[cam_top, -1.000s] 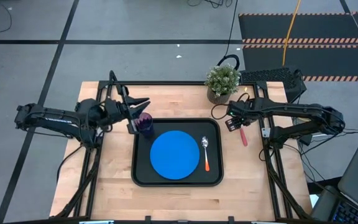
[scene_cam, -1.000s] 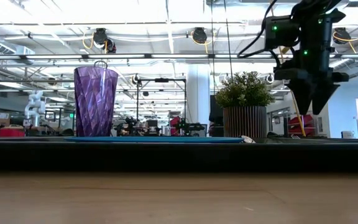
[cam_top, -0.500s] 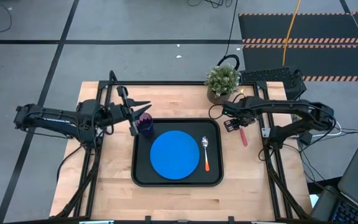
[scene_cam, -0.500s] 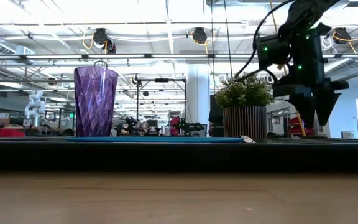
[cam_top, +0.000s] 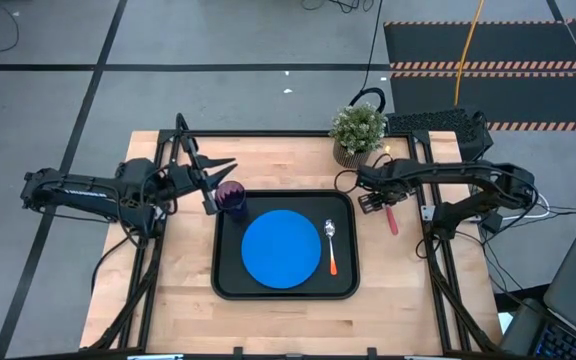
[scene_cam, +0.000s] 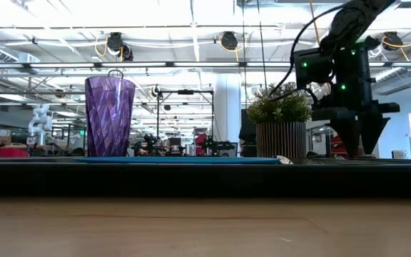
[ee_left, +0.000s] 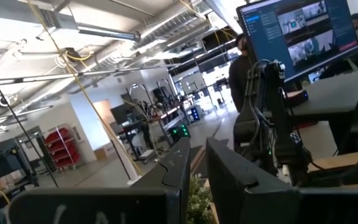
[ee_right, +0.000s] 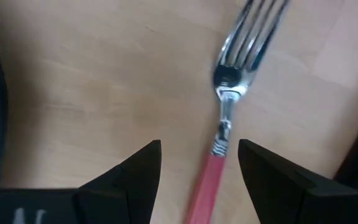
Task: Pick and place plate/cup/fork/spoon on tray
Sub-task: Put the pink fork on the black serving tray to the right of the orange spoon
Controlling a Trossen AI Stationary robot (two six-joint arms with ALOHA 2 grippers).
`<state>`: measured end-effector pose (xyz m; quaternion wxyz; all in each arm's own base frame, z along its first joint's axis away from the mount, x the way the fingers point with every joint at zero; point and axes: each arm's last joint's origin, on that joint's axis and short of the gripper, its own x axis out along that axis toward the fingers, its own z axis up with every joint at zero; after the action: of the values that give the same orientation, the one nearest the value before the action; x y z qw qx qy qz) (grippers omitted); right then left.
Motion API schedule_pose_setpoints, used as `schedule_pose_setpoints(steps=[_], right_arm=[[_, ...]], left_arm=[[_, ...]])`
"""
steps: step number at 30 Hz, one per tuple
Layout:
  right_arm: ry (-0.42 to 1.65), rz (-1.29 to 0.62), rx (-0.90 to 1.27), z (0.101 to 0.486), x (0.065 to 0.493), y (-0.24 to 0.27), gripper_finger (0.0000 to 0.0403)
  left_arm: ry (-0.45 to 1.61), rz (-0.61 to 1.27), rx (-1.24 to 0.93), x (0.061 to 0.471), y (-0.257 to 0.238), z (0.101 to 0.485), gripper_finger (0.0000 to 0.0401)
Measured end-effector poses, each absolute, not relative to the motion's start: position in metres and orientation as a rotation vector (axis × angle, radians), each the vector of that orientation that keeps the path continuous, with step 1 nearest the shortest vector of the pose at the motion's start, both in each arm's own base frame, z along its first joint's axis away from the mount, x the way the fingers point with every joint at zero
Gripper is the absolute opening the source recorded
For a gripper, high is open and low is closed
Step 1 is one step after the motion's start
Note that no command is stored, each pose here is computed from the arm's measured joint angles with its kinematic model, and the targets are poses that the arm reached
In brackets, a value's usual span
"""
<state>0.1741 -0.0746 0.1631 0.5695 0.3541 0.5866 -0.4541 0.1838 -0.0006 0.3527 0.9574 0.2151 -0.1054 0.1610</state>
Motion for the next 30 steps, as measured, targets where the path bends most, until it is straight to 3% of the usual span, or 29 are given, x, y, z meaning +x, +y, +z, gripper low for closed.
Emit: schedule_pose_setpoints(steps=[15, 30], right_arm=[[1.442, -1.073, 0.811, 0.147, 0.161, -0.07, 0.0206], [1.428, -1.065, 0.819, 0.138, 0.158, -0.068, 0.0153]], left_arm=[[-0.214, 0.327, 0.436, 0.184, -0.001, 0.353, 0.0056], [-0.214, 0.327, 0.435, 0.184, -0.001, 0.353, 0.0056]])
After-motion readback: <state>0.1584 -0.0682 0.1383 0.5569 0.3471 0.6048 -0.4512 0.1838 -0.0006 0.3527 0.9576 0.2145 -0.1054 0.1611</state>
